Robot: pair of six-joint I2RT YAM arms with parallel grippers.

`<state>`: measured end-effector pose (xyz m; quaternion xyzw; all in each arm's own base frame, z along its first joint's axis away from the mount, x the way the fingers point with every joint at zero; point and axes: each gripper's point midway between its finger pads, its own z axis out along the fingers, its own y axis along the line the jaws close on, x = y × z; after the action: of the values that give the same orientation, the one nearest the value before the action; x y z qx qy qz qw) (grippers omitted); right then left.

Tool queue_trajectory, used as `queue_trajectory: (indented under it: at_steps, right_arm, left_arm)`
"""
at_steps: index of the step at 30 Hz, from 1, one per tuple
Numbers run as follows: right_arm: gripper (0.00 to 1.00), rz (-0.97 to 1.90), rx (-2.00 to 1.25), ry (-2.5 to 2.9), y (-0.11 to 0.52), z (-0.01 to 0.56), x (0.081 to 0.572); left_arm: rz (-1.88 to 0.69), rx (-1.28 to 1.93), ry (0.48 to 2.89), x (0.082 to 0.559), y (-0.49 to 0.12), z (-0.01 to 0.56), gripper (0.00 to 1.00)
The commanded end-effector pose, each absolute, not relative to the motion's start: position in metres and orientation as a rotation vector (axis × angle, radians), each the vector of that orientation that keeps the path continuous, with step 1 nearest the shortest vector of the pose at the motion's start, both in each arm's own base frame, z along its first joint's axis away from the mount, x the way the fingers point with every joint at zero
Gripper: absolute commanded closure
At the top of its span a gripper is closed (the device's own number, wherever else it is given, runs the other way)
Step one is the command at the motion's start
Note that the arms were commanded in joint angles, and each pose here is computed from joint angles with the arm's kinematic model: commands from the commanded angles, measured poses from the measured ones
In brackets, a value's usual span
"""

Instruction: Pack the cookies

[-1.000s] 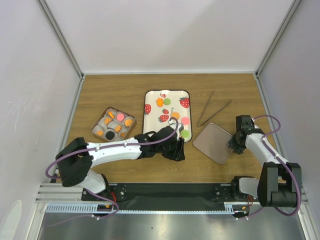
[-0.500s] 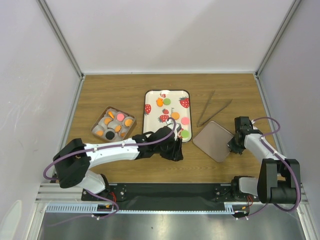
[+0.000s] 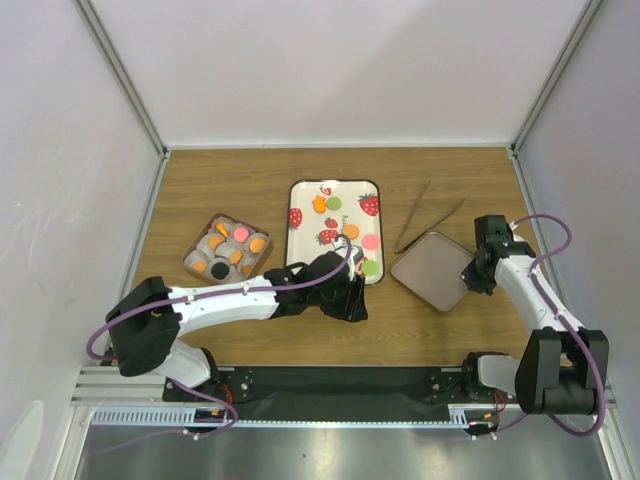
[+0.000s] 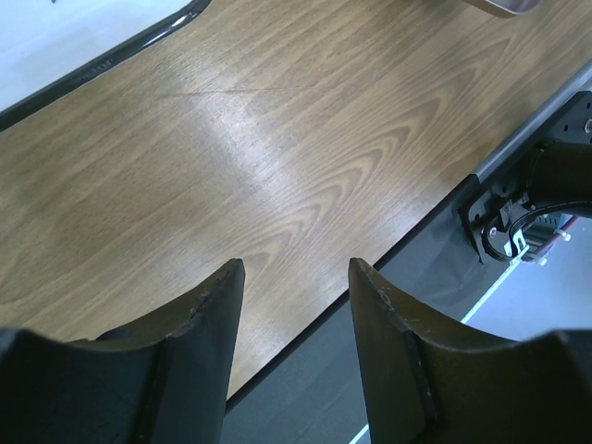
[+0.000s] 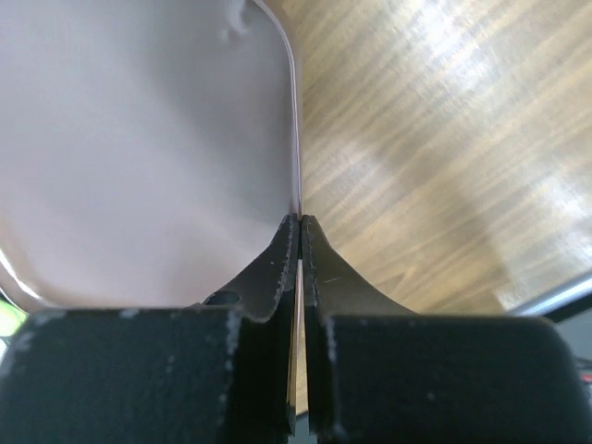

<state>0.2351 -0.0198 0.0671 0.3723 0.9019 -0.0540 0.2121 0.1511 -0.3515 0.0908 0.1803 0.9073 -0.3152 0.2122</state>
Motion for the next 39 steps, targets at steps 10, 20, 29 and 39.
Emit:
queue_trajectory:
  at_steps: [10,20,29,39]
  right_arm:
    - [1.00,-0.049,0.913,2.391,-0.009,0.156,0.238]
    - [1.00,0.238,0.532,2.363,0.067,0.204,0.278]
    - [1.00,0.562,0.197,2.333,0.156,0.239,0.314]
    - [1.00,0.753,0.034,2.295,0.199,0.246,0.323]
  left_arm:
    - [-1.021,0.404,2.373,0.176,-0.351,0.150,0.36]
    - [-1.081,0.147,2.167,0.227,-0.301,0.239,0.14]
    - [-1.164,0.109,2.135,0.262,-0.286,0.256,0.09]
    - [-1.160,0.086,2.154,0.292,-0.277,0.261,0.19]
